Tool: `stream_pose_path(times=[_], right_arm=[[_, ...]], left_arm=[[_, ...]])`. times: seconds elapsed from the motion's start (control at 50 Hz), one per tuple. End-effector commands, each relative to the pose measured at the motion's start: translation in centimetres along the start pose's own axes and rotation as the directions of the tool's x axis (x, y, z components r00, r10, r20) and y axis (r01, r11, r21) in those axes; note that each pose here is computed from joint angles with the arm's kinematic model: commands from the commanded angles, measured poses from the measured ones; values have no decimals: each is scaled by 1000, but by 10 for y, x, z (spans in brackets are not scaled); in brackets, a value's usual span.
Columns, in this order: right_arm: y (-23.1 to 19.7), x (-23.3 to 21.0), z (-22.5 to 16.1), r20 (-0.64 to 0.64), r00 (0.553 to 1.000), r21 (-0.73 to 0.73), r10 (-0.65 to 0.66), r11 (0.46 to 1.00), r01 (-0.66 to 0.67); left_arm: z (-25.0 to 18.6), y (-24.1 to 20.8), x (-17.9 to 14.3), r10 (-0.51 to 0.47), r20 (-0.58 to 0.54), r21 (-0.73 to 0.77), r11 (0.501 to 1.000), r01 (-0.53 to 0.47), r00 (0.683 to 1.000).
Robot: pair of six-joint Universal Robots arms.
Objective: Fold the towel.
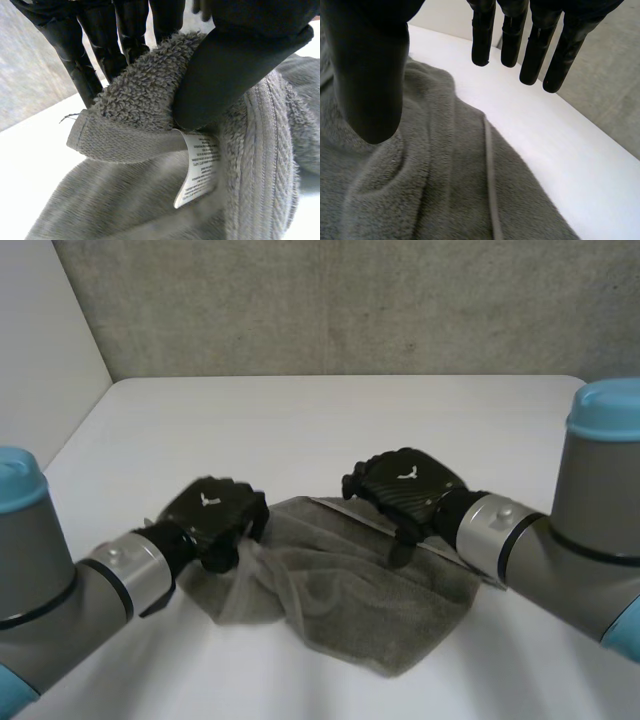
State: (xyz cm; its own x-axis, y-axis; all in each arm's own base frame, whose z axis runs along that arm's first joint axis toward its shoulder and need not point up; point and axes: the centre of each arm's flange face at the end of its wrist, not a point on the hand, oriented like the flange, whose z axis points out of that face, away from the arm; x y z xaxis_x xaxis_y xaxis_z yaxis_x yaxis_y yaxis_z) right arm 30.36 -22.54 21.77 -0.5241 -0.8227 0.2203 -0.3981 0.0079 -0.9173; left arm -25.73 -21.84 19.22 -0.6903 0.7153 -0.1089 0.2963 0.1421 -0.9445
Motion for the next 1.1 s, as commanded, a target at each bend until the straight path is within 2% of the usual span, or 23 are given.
stream_pose_path(times=[0.02,0.12,0.18,0.32,0.5,0.74,0.94,0.98,1.1], right_arm=[[-5,23,-11,-42,998,-52,40,998,-42],[5,34,-18,-57,997,-122,60,990,-66],[9,36,-19,-57,997,-143,52,988,-60],[49,30,-29,-40,998,-244,56,968,-64],[87,24,-30,-79,995,-240,64,967,-81],[109,26,-15,-123,992,-188,35,980,-58],[85,42,-15,-174,984,-114,28,992,-48],[53,52,-25,-212,977,-36,4,999,-11],[9,60,-49,-231,973,10,-23,1000,26]], left_arm=[[-14,-46,-16,41,85,145,988,-54,995],[-27,-73,-25,60,136,229,969,-90,989],[-28,-74,-26,57,140,233,968,-89,989],[-28,-63,-25,46,133,205,976,-73,990],[-26,-57,-36,25,161,186,981,-55,987],[-25,-55,-38,18,162,181,982,-47,987],[-25,-52,-36,8,157,173,984,-36,988],[-25,-51,-36,7,156,171,985,-34,988],[-25,-50,-35,6,153,167,985,-32,988]])
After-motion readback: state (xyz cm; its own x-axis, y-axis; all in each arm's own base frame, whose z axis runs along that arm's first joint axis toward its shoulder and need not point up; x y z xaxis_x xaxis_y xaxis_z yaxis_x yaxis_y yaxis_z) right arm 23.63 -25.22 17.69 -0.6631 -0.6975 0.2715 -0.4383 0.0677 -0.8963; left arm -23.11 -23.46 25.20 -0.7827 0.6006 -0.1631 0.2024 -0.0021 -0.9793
